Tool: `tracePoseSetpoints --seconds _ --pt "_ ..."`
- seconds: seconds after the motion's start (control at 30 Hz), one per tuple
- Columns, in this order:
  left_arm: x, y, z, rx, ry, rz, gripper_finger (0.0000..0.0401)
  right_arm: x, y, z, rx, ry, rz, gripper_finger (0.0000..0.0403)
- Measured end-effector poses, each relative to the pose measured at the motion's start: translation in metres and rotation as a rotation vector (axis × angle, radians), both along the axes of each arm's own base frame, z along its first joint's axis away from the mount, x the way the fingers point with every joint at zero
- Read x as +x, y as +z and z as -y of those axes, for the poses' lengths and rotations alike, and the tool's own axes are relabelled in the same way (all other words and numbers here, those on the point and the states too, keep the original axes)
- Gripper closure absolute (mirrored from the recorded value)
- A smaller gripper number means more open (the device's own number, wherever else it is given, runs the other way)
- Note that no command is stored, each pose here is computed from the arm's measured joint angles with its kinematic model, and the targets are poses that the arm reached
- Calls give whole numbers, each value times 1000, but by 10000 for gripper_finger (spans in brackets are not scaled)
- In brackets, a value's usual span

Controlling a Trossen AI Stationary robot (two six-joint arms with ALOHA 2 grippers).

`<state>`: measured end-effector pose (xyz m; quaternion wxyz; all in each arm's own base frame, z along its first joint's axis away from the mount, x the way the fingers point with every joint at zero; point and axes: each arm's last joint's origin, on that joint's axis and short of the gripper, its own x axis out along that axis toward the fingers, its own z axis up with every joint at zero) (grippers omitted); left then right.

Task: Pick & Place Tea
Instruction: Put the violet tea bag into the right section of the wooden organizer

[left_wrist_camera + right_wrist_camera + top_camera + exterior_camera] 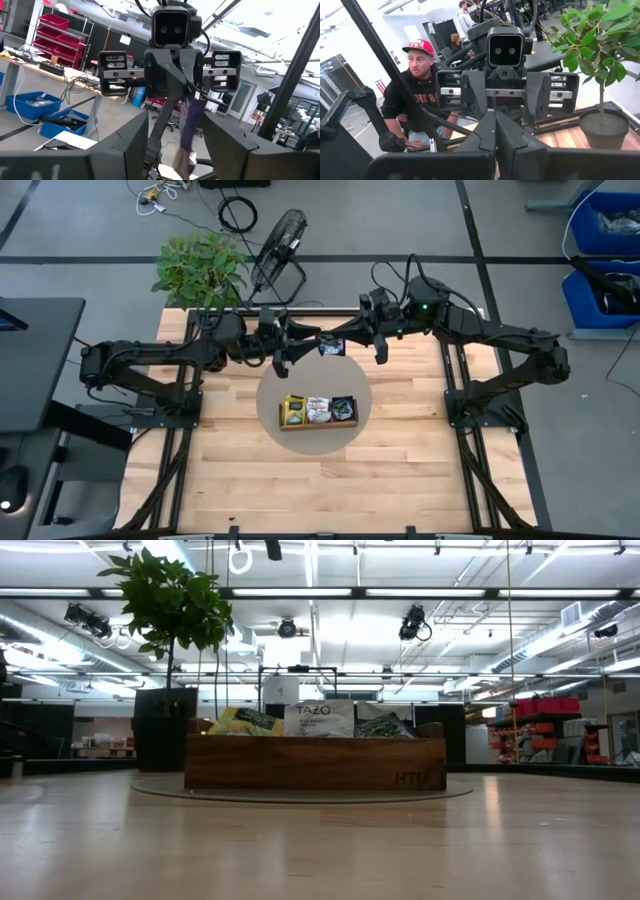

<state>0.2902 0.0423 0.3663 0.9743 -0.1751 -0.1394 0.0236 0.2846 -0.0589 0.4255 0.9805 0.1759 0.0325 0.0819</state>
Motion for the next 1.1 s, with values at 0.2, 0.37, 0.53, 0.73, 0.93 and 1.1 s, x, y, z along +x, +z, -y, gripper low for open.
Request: tracePoseSetpoints --seconds 0.2,0.37,0.53,0.73,0.93,1.1 --pt "0 0 0 0 0 -1 261 1 1 -1 -14 -12 14 403" --pt "0 0 0 -1 0 -1 327 2 0 -1 -6 -10 8 403" --pt "0 -1 0 1 0 -7 392 4 -2 -1 14 -12 -3 397" --pt "2 -7 0 -2 3 -77 397 -8 5 1 10 -13 4 338" --pt "3 -12 1 7 3 -134 398 -25 6 6 -5 -39 -69 256" --pt "4 -19 0 8 4 -207 398 -29 19 4 -76 -13 -218 221"
